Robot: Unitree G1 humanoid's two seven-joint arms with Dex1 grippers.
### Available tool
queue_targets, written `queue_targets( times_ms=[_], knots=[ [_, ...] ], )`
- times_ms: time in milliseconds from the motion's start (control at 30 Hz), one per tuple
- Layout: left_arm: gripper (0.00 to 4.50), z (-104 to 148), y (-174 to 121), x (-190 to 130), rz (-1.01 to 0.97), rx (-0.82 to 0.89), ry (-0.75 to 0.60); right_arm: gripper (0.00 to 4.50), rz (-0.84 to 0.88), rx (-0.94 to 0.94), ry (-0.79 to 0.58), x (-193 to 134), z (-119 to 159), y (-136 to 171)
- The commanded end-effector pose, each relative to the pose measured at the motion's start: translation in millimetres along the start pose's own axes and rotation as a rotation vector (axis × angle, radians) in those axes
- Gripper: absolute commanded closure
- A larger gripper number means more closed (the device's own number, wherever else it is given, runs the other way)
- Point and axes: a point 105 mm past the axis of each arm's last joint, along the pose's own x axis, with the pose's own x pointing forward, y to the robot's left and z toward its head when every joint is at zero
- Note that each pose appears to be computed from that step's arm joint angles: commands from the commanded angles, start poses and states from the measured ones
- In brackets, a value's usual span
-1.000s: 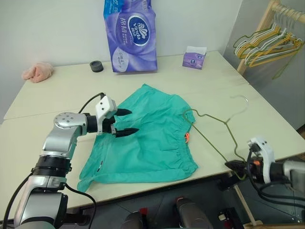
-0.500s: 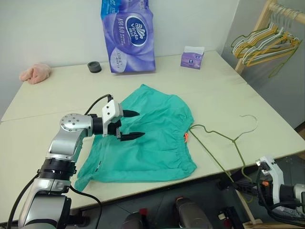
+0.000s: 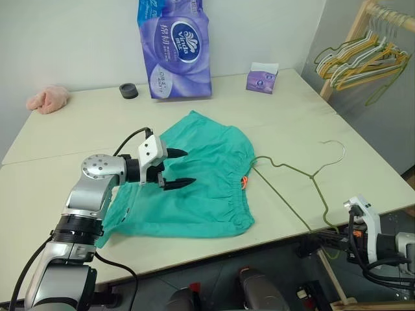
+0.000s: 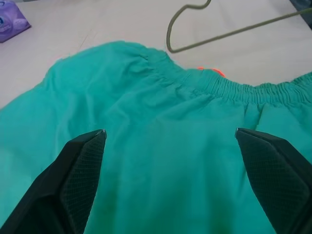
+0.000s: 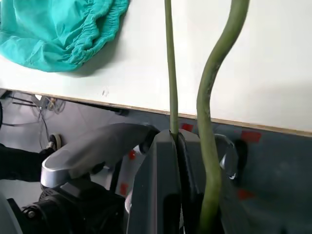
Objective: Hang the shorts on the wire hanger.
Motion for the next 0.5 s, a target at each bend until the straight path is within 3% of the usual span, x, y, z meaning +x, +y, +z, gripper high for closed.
queue_targets(
  times_ms=[33,200,500],
  knots=[
    [0.01,10,11,-9,0.051,0.051,-0.007,4.5,0.043,-0.048,-0.015,4,10,8],
    [0.01,4,10,-10,0.048,0.064,0.017,4.5,0.035,-0.035,0.021,10,4,3],
    [0.01,-26,-30,1,-0.082,0.043,0.072,4.5,0.046,0.069,0.014,1,-11,-1]
  ],
)
